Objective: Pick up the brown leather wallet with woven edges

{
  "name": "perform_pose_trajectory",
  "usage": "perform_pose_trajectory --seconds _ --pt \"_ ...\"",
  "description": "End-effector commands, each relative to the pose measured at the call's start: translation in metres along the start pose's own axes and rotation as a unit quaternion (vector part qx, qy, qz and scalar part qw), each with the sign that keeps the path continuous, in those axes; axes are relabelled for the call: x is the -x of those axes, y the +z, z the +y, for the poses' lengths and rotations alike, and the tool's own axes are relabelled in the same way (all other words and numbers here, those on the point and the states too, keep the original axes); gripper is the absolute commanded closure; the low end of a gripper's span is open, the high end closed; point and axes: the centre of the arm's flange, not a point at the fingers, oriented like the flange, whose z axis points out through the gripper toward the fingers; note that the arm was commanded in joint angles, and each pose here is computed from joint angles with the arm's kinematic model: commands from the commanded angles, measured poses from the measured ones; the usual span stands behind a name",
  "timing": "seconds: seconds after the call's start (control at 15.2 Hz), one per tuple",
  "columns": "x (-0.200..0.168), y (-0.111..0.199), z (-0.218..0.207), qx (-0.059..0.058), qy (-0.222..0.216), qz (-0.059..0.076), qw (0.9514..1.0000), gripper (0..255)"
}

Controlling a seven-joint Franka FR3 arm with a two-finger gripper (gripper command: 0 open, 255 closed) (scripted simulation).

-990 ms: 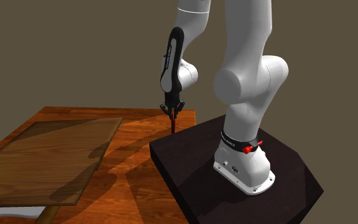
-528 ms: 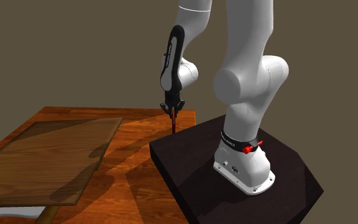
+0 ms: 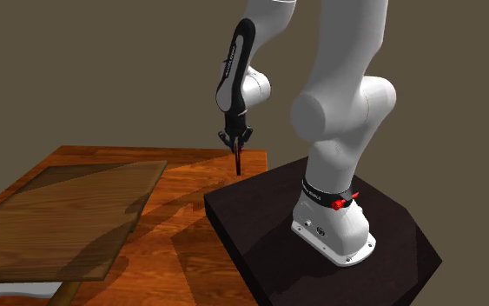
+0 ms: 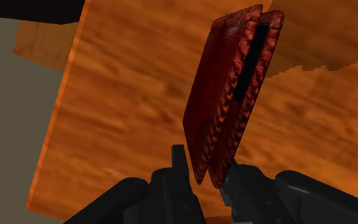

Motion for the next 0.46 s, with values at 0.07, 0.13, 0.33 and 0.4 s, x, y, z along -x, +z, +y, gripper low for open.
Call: perform_pose_trajectory --seconds 0.07,0.13,0.33,0.4 --pt "0.0 -0.017 0.0 0.0 0.0 0.0 1.0 255" --pt "0.0 -0.022 0.0 0.0 0.0 0.0 1.0 255" --pt "-0.001 -0.033 0.001 0.0 0.0 0.0 1.0 255" --pt "-0.001 -0.033 0.001 0.0 0.0 0.0 1.0 255"
